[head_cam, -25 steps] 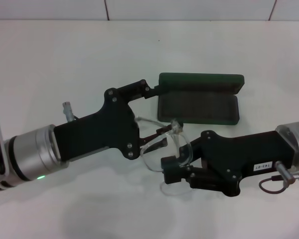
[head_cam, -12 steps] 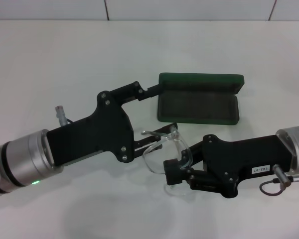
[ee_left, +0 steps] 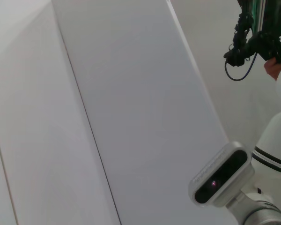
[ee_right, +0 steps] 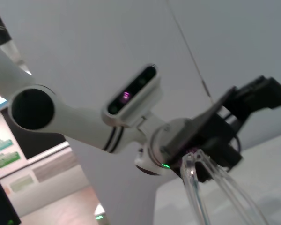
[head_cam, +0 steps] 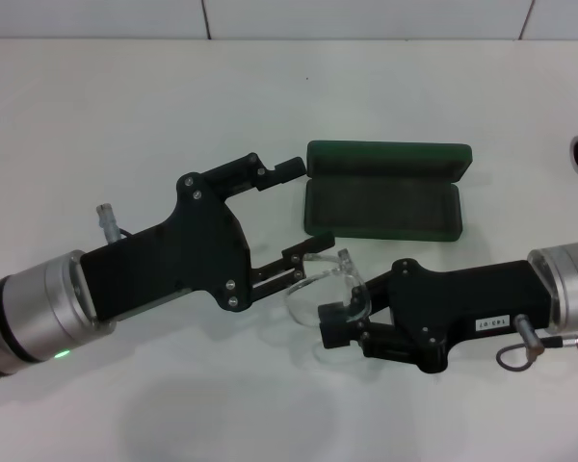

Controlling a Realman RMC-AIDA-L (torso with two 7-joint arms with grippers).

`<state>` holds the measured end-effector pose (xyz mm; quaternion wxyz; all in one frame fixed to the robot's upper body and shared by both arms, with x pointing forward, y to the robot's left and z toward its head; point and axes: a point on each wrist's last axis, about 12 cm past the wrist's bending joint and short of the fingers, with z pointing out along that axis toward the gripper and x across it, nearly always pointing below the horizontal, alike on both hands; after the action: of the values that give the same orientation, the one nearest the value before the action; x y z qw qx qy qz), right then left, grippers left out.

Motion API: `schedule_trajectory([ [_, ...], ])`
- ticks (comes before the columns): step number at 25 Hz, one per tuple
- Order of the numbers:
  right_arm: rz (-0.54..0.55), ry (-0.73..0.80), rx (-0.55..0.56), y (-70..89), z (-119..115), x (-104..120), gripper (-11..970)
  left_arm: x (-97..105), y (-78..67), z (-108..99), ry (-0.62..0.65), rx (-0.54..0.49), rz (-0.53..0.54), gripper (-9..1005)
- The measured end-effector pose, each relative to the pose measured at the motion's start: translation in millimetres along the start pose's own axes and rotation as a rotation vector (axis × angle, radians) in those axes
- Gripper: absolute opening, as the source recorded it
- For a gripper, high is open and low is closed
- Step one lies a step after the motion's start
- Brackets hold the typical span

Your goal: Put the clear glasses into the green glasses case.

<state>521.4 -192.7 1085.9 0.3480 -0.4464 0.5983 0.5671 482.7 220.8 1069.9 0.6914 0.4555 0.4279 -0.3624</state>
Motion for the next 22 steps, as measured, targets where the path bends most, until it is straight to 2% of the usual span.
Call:
schedule_trajectory([
  [7,-0.056,0.084,0.005,-2.6,-3,-9,118,0,-0.2,-3,-0.003,-0.026,-0.001,610],
  [10,-0.094,0.118,0.033,-2.6,-8,-12,118,-4,1.8,-12,-0.035,-0.123,0.014,610],
  [16,-0.189,0.176,0.128,-3.8,-18,-21,118,-18,2.5,-43,-0.128,-0.381,0.058,610],
  [20,-0.232,0.211,0.174,-6.0,-20,-28,119,-19,-0.7,-58,-0.147,-0.506,0.023,610],
  [22,-0.257,0.249,0.216,-8.8,-20,-36,119,-17,-3.0,-61,-0.147,-0.534,-0.004,610],
])
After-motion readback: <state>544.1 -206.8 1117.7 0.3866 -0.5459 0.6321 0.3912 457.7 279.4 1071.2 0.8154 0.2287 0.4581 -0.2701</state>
